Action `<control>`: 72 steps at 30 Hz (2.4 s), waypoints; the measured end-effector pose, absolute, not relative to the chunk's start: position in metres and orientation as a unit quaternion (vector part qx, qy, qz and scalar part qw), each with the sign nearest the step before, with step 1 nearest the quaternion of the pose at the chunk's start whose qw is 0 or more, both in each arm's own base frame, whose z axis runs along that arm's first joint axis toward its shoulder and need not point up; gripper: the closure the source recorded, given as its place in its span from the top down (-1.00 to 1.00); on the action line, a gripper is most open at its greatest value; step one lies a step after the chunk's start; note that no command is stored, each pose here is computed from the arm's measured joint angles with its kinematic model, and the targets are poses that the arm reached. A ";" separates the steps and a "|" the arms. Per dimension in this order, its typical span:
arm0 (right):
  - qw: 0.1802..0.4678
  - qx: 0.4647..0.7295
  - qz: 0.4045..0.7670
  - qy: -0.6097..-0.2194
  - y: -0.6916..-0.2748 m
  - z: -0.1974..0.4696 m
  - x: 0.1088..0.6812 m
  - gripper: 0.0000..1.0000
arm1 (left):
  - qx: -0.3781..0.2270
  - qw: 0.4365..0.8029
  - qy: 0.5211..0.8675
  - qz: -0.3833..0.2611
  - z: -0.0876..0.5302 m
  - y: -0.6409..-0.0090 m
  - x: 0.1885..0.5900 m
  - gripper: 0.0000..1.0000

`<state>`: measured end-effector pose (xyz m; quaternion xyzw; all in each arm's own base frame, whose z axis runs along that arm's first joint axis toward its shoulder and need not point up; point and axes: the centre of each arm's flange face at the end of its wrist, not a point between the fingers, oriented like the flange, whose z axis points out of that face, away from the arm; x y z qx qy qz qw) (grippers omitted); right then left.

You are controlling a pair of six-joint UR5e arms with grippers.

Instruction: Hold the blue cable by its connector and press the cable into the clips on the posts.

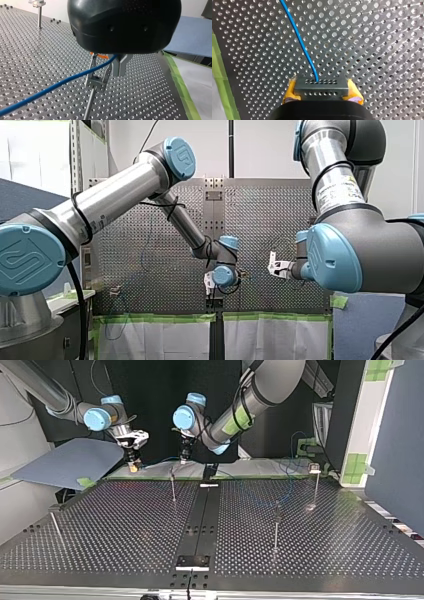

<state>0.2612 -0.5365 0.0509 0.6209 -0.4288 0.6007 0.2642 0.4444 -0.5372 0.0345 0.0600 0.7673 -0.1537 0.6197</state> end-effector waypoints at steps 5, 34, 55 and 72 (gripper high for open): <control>0.266 0.616 0.604 -0.430 -0.539 0.051 0.258 -1.00 | 0.059 0.621 0.766 -0.155 0.039 -0.540 0.448 -1.00; 0.272 0.609 0.613 -0.424 -0.554 0.056 0.241 -1.00 | 0.059 0.624 0.762 -0.162 0.055 -0.550 0.460 -1.00; 0.267 0.611 0.620 -0.413 -0.564 0.043 0.247 -1.00 | 0.042 0.622 0.763 -0.169 0.055 -0.528 0.489 -1.00; 0.267 0.611 0.622 -0.411 -0.566 0.044 0.249 -1.00 | 0.040 0.620 0.764 -0.177 0.055 -0.525 0.495 -1.00</control>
